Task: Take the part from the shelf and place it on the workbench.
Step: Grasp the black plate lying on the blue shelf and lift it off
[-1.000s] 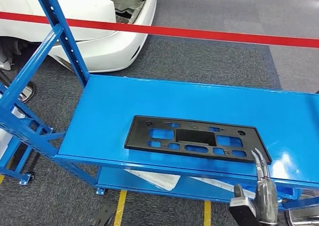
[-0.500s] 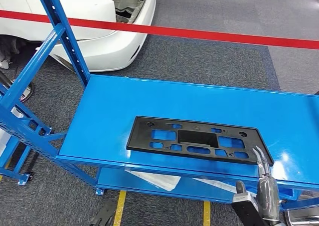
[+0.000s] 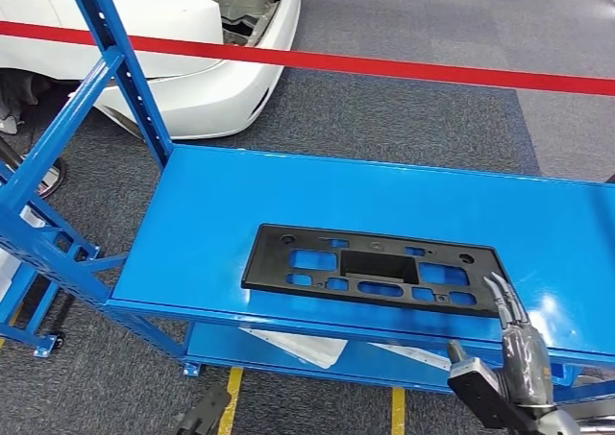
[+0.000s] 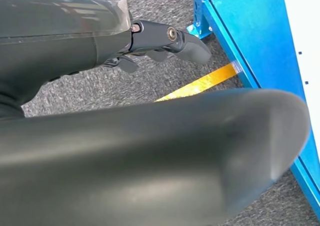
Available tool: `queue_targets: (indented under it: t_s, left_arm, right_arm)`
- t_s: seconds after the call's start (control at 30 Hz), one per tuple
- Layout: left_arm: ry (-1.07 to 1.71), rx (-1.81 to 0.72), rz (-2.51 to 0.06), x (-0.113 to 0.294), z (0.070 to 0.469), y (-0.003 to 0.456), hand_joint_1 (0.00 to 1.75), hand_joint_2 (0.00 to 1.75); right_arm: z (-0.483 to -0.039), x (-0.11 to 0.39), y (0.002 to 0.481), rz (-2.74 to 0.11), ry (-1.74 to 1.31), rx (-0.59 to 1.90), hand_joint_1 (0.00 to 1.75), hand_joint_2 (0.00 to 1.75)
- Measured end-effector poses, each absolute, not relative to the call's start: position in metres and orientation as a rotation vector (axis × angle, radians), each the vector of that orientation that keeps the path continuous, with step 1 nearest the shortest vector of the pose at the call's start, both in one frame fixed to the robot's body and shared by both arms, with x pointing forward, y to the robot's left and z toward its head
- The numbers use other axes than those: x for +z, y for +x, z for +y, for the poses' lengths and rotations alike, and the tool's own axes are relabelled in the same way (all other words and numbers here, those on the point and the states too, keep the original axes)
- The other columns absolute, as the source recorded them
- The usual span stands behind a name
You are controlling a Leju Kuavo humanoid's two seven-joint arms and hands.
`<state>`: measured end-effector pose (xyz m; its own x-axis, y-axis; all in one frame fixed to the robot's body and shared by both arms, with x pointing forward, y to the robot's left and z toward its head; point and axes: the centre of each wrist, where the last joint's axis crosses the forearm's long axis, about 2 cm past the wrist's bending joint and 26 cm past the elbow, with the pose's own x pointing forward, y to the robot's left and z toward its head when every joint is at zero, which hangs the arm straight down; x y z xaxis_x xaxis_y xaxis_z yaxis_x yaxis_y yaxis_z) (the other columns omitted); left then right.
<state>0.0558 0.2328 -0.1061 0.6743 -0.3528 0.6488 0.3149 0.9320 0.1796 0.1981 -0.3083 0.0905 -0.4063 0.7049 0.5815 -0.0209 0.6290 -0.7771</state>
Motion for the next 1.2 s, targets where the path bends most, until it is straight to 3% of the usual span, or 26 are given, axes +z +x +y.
queue_targets:
  t_s: [0.47,1.2]
  left_arm:
    - [0.052,-0.421,-0.741,-0.105,0.232,0.065,0.0,0.0]
    - [0.05,-0.466,-0.732,-0.103,0.228,0.071,0.0,0.0]
  right_arm:
    - [-0.334,0.097,0.226,-1.714,-0.51,1.199,0.0,1.75]
    - [-0.311,0.098,0.279,-1.676,-0.44,1.459,0.0,1.75]
